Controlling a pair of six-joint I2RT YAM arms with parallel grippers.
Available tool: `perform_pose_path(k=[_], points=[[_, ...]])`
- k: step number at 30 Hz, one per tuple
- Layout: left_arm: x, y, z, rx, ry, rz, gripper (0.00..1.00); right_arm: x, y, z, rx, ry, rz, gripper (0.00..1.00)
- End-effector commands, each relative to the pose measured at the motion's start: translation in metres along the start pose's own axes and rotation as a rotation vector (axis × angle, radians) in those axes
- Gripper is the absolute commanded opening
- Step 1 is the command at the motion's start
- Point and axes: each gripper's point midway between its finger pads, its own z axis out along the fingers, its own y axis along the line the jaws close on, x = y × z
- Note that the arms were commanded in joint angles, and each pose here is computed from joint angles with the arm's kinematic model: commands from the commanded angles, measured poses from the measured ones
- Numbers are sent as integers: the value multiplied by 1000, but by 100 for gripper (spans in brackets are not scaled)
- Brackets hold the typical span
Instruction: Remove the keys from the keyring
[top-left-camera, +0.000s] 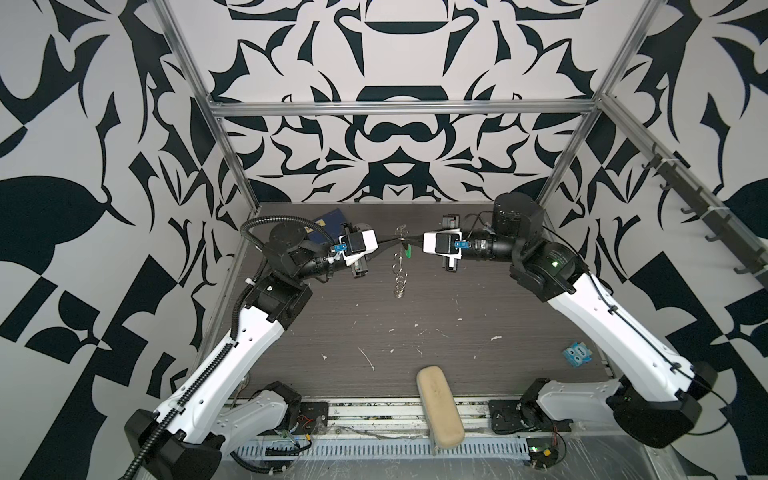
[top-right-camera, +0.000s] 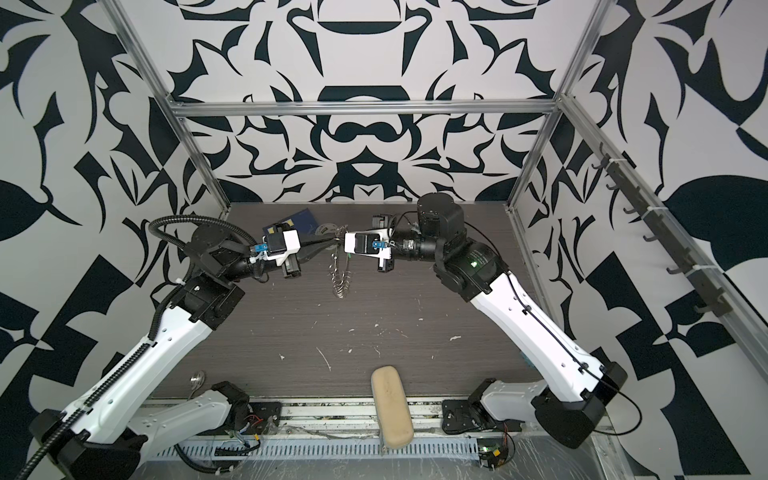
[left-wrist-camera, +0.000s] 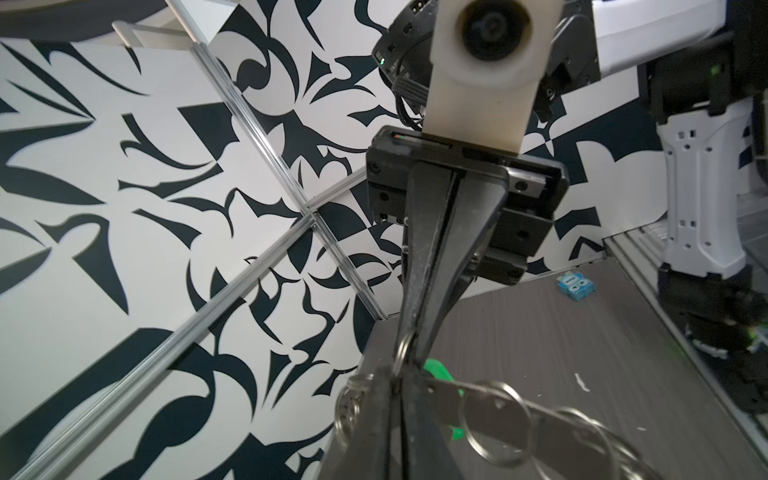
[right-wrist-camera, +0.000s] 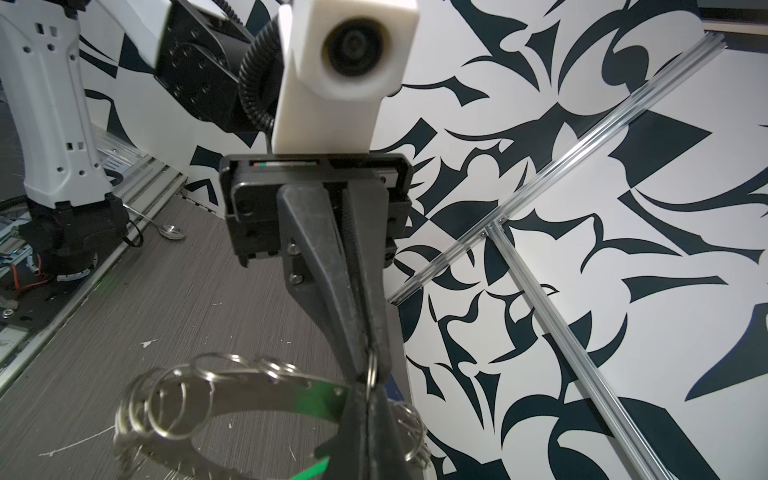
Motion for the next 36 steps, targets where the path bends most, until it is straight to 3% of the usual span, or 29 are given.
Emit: perform_pose_path(k=[1,3,10,20,36], points=[[-11,0,-5,-14,-30,36,29,-28,-10,-11,41,-61,-69,0],[-10,1,-5,-14,-30,33,33,-29,-9,-11,37,-64,-71,0],[-8,0,-4,-4,-19,24,29,-32,-8,-13,38,-75,-86,0],[-3,-3,-3,17,20,6,30,-40,-12,-15,51,-103,-98,0],[-12,-2,-5,16,-8,14,21,-33,-3,-12,-4,-82,-101,0]])
